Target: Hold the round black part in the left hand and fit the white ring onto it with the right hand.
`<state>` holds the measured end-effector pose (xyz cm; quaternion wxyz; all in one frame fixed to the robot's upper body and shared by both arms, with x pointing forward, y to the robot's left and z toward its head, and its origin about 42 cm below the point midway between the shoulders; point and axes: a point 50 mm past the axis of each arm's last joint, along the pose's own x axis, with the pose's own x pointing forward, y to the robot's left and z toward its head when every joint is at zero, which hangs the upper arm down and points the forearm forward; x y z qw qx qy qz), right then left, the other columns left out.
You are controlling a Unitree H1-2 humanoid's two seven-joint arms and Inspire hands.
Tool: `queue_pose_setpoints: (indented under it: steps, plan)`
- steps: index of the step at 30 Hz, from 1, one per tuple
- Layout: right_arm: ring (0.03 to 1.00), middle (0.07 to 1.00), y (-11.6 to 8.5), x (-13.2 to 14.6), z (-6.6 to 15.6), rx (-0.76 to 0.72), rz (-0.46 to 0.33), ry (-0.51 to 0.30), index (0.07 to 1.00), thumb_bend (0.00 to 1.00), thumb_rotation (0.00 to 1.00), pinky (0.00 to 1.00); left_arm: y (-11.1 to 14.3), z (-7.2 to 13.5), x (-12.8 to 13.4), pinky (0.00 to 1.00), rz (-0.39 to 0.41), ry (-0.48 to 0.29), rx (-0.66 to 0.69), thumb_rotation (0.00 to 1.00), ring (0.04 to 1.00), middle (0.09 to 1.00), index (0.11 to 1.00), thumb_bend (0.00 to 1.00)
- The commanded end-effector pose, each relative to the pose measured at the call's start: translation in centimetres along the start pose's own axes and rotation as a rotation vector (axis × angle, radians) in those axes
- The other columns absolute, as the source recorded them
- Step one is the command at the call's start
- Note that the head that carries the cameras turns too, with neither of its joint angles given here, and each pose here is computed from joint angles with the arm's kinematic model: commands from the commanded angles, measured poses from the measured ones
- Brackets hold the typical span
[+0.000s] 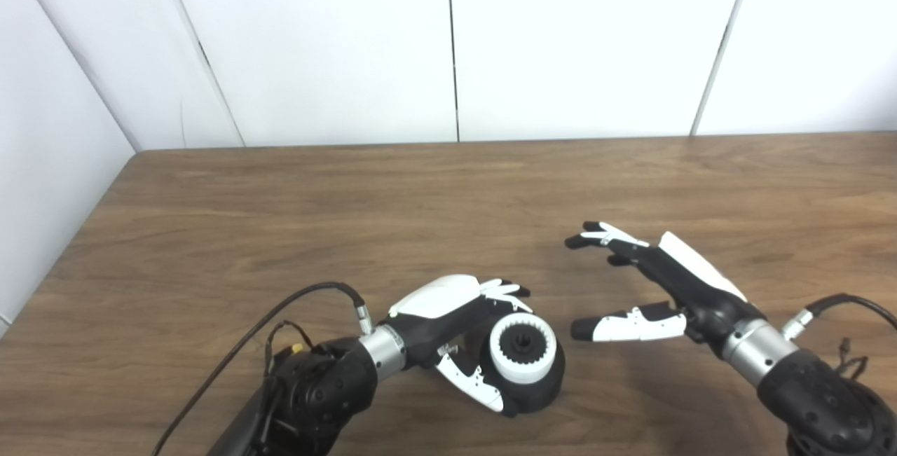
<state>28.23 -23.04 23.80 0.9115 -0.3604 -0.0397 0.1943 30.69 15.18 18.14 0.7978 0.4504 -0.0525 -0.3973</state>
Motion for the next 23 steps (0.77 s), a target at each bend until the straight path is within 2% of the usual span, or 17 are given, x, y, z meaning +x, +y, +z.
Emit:
queue_pose_setpoints:
  steps: [1,9,14,18,21,23]
  plan:
    - [0.973,0.958,-1.2,0.1,0.5,-0.014,-0.05,-0.037,0.817,1.0,0.57,0.89,0.8,-0.5,-0.1,0.97,-0.018,0.025,0.023,0.34,1.0,0.982,0.856,1.0]
    - [0.996,0.96,-1.2,-0.2,-0.2,0.018,-0.067,-0.026,0.81,1.0,0.56,0.95,1.4,-0.9,-0.4,1.0,-0.032,0.034,-0.001,0.38,1.0,1.0,0.987,1.0]
    - [0.998,0.958,-1.0,-0.4,-0.6,0.031,-0.079,-0.016,0.808,1.0,0.58,0.96,2.0,-1.5,-1.1,1.0,-0.053,0.054,-0.016,0.41,1.0,1.0,1.0,1.0]
    - [0.993,0.957,-0.7,-0.5,-0.9,0.072,-0.091,-0.008,0.807,1.0,0.57,0.97,2.7,-2.8,-2.3,1.0,-0.081,0.078,-0.05,0.44,1.0,1.0,1.0,1.0]
    - [0.992,0.959,-0.4,-0.6,-1.4,0.124,-0.102,0.002,0.812,1.0,0.56,0.96,3.1,-4.0,-3.6,1.0,-0.047,0.099,-0.135,0.46,1.0,1.0,1.0,1.0]
    - [0.986,0.961,-0.1,-0.7,-1.7,0.148,-0.111,0.008,0.829,1.0,0.57,0.95,3.2,-4.9,-4.6,1.0,-0.005,0.12,-0.217,0.5,1.0,1.0,1.0,1.0]
